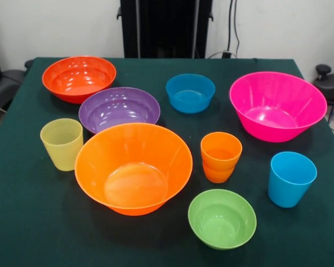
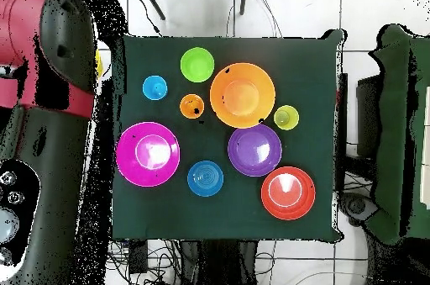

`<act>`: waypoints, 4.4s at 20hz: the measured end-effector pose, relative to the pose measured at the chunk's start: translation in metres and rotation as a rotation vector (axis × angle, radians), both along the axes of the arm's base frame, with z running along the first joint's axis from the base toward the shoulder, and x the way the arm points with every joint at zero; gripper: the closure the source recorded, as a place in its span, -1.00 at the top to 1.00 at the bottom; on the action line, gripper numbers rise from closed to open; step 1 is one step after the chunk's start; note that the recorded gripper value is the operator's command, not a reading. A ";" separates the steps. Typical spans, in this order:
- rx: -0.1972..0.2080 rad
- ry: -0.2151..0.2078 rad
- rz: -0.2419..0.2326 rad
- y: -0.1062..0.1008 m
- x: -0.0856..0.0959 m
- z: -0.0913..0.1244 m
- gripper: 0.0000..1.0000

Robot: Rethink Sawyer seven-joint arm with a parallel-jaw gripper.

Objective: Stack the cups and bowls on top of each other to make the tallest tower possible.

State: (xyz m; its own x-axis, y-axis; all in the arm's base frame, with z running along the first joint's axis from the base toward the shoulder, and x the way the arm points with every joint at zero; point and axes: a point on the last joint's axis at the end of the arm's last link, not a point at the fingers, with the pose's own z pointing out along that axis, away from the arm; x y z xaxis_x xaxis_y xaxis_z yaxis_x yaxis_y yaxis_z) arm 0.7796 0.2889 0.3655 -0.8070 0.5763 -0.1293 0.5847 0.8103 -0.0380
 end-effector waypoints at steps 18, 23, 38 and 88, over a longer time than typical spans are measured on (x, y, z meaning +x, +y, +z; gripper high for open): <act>0.035 -0.016 0.009 -0.001 -0.065 0.009 -1.00; 0.029 -0.032 0.032 -0.003 -0.069 0.017 -1.00; -0.024 -0.105 0.155 -0.010 -0.027 0.032 -1.00; 0.073 -0.021 0.651 0.119 0.044 0.014 -1.00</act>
